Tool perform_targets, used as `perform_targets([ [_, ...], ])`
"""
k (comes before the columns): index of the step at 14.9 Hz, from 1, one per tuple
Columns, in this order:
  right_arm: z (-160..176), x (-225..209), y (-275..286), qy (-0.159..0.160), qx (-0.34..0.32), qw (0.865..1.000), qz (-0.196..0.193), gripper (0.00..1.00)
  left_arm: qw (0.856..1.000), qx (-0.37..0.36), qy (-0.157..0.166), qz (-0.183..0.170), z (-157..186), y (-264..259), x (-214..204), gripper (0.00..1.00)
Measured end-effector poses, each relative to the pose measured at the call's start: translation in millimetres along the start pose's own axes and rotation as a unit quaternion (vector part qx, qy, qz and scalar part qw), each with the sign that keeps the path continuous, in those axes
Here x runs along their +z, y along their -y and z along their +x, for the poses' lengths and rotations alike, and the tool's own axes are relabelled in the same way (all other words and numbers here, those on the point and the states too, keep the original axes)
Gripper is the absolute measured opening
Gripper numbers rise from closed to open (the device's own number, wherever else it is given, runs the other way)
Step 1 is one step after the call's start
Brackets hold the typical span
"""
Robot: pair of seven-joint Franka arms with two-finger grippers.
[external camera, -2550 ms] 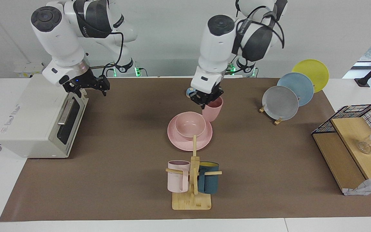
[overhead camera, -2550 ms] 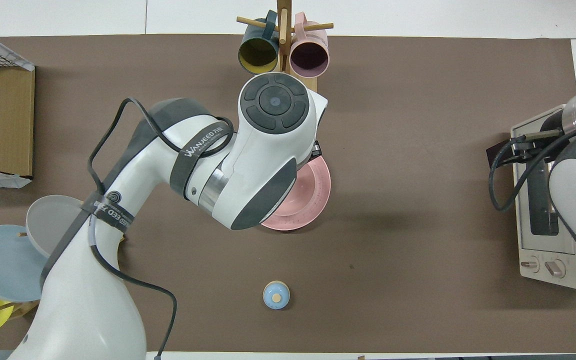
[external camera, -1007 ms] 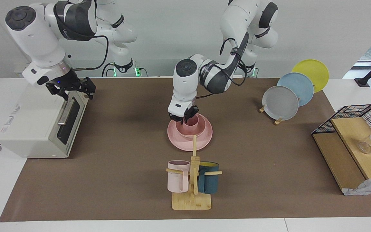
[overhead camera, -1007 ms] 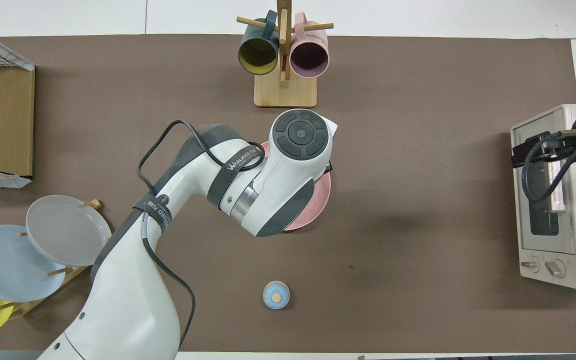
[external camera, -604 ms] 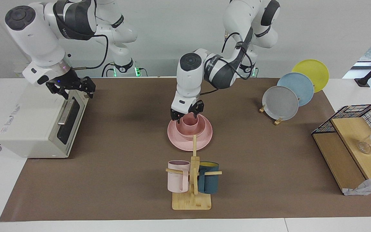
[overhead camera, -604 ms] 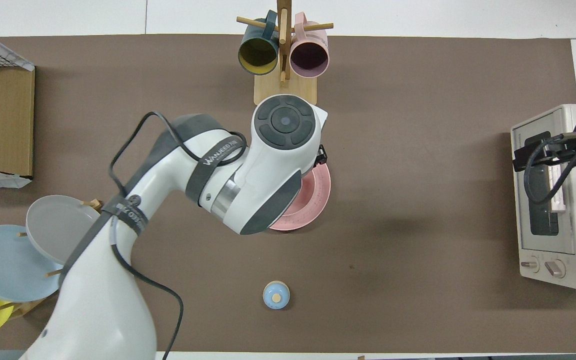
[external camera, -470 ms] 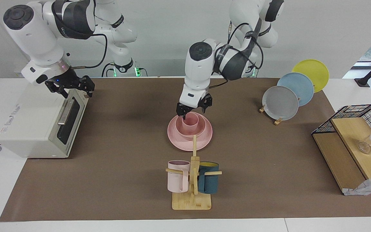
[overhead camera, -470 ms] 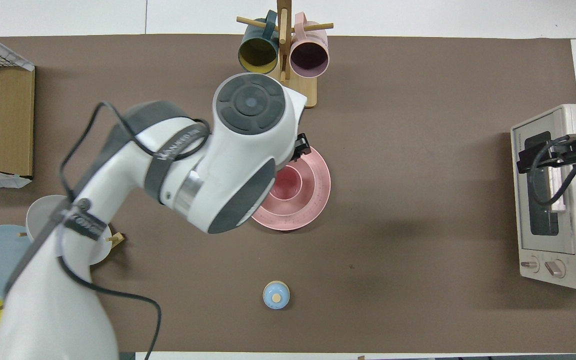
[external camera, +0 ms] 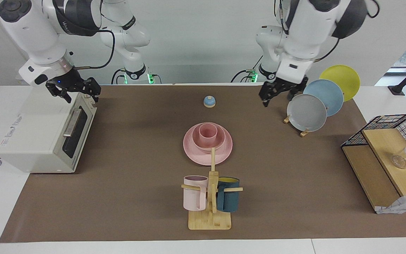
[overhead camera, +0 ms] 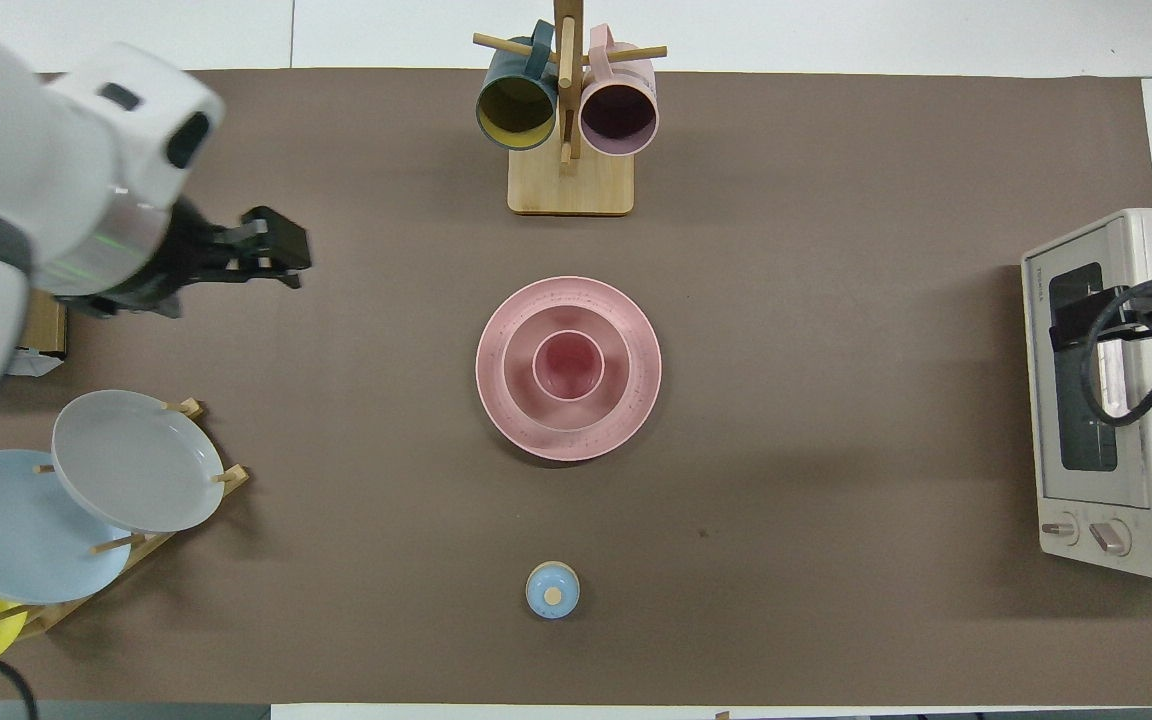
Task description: Organize tableware
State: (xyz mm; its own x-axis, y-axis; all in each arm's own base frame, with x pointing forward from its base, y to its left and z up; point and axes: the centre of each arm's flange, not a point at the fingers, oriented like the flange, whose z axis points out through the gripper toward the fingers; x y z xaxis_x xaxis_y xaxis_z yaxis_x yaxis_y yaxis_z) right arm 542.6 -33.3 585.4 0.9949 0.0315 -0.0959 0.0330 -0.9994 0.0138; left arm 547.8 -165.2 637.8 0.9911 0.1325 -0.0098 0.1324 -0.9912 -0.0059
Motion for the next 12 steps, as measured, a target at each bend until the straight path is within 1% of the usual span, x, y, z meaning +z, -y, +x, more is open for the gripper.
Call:
perform_targets([
  [2,0,0,3,0.0,-0.003,1.0,0.0,1.0,0.999,0.031,0.009,0.003,9,66,-3,1.0],
  [4,0,0,3,0.0,-0.003,1.0,0.0,1.0,0.999,0.048,0.015,0.002,13,98,13,1.0],
  [7,0,0,3,0.0,-0.003,1.0,0.0,1.0,0.998,0.061,0.008,0.001,14,102,34,1.0],
  [12,0,0,3,0.0,-0.003,1.0,0.0,1.0,0.998,0.061,0.005,0.001,10,103,31,1.0],
])
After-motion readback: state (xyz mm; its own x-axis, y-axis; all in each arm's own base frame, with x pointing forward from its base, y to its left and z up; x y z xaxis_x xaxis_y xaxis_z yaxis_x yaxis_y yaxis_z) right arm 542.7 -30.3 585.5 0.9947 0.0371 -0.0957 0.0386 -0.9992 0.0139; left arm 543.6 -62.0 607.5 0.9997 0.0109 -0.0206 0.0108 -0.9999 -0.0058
